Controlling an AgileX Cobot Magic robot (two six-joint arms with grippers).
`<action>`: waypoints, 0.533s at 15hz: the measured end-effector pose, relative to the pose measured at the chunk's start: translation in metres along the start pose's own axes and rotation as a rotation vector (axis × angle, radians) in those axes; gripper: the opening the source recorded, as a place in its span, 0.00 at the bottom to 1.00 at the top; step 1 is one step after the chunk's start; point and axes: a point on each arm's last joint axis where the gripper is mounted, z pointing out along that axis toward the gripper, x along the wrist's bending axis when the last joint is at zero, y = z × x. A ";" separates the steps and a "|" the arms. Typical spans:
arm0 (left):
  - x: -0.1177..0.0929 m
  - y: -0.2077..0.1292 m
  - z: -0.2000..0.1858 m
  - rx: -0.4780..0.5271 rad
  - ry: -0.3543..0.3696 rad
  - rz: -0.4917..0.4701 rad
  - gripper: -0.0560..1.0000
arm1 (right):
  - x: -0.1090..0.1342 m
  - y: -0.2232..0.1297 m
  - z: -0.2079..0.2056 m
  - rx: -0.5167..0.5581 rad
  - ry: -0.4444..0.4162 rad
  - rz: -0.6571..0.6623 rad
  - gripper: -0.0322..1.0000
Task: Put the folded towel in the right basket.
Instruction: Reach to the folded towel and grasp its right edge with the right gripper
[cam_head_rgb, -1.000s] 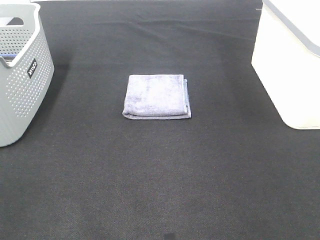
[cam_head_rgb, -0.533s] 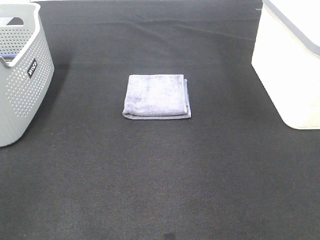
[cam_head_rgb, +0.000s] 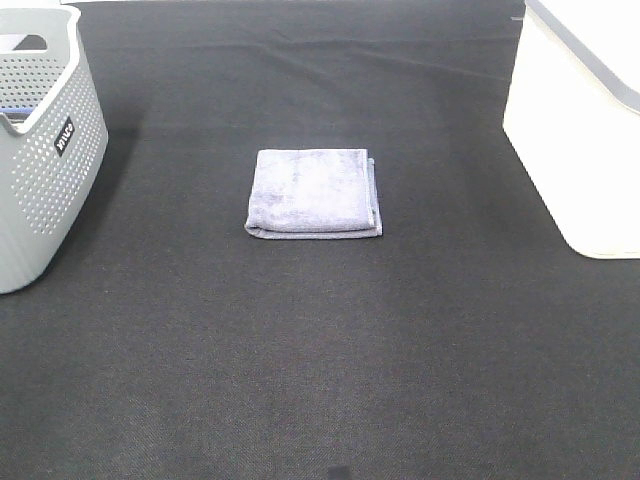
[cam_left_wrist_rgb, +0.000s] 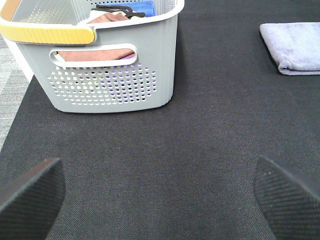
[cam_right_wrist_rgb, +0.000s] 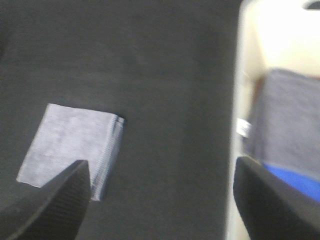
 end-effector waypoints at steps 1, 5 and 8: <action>0.000 0.000 0.000 0.000 0.000 0.000 0.98 | 0.014 0.006 0.010 0.002 0.025 -0.038 0.75; 0.000 0.000 0.000 0.000 0.000 0.000 0.98 | 0.064 -0.006 0.078 0.143 0.120 -0.098 0.75; 0.000 0.000 0.000 0.000 0.000 0.000 0.98 | 0.071 -0.020 0.111 0.219 0.137 -0.098 0.75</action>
